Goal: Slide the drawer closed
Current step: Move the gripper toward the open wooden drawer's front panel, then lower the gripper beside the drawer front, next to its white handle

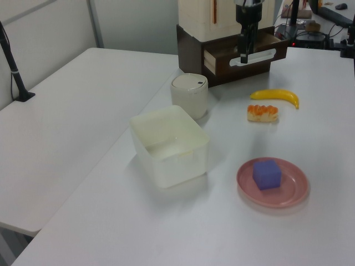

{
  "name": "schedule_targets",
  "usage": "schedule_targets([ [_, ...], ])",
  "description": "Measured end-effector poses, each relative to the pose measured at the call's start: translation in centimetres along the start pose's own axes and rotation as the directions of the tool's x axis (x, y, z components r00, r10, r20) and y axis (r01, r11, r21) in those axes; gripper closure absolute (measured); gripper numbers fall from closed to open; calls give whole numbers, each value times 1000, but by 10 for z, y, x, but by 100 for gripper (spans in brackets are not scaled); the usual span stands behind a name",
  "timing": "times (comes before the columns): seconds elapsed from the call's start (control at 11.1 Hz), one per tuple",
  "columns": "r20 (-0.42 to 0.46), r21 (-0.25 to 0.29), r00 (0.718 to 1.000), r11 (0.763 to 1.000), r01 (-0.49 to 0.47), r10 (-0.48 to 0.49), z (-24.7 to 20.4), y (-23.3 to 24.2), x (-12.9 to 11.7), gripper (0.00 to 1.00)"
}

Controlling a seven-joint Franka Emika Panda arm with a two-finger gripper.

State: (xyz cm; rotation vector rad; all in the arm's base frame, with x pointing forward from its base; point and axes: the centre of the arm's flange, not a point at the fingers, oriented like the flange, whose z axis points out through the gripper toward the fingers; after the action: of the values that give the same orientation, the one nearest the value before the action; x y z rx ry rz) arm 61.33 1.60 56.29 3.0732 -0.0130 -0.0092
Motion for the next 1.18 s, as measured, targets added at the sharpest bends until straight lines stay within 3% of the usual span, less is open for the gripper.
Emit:
schedule_targets([
  [0.36, 0, 0, 1000, 1000, 15, -15, 0, 0, 0, 99],
  [0.81, 2, -2, 1000, 1000, 0, 0, 1, 9, 0, 99],
  [1.18, 13, -7, 995, 995, -99, 99, 7, 67, -2, 99],
])
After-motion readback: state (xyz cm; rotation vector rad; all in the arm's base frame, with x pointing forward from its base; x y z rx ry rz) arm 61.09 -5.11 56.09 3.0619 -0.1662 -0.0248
